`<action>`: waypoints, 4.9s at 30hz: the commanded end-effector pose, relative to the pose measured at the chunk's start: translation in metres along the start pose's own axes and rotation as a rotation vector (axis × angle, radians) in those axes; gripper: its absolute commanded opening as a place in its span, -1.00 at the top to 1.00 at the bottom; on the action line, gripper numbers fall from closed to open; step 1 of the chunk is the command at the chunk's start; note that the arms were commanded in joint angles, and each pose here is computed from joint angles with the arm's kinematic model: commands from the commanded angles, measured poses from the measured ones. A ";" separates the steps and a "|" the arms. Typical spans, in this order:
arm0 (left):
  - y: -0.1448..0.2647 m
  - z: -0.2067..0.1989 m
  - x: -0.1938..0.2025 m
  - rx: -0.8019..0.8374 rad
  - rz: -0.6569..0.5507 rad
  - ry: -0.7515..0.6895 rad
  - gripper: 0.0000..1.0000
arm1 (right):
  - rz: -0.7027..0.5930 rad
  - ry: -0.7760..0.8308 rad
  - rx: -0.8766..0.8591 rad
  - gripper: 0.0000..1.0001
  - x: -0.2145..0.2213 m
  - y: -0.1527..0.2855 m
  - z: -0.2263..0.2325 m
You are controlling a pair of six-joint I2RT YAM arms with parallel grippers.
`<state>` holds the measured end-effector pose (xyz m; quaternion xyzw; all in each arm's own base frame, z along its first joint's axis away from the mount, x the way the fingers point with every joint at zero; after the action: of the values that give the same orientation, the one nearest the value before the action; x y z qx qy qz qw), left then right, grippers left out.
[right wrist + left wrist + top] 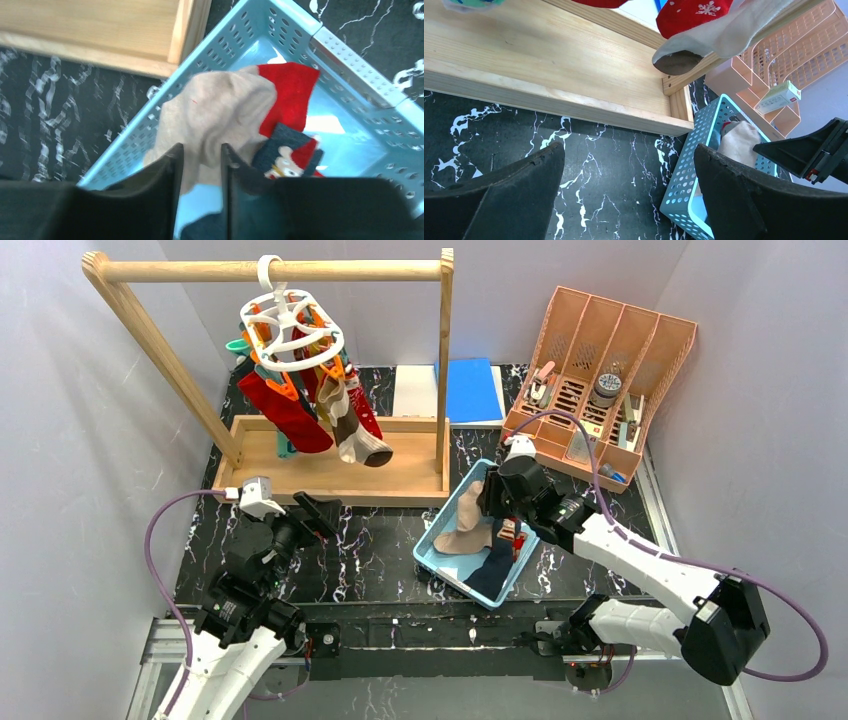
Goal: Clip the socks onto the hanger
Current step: Pick up the sock from the bin.
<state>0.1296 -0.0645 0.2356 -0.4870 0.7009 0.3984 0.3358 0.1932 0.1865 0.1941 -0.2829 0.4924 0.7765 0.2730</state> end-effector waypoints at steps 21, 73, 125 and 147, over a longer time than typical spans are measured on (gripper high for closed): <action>-0.005 -0.005 0.004 0.044 0.021 -0.007 -0.97 | 0.047 -0.419 -0.066 -0.43 0.013 0.003 0.040; 0.032 -0.105 -0.034 0.893 0.155 0.173 -0.97 | -0.067 0.380 -0.860 0.97 -0.061 0.131 0.063; 0.034 -0.117 -0.020 1.115 0.276 0.441 0.45 | -0.180 0.486 -1.366 0.97 -0.046 0.135 0.186; 0.050 -0.117 -0.024 1.182 0.236 0.351 0.24 | -0.236 0.397 -1.325 0.97 -0.039 0.135 0.172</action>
<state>0.0903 -0.1506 0.3126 -0.2122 0.9098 -0.0904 0.3450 0.0958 0.2904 0.3466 -0.5621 -0.0439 0.8258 -0.0102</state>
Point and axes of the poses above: each gripper's point midway between its finger pads, its own y axis back along the fingers, its own z axis along the line the jaws close on, x = y × z, the point moved 8 cm from there along y, back along the fingers, and after that the axes turned 4 degrees about -y, right-handed, at the moved point
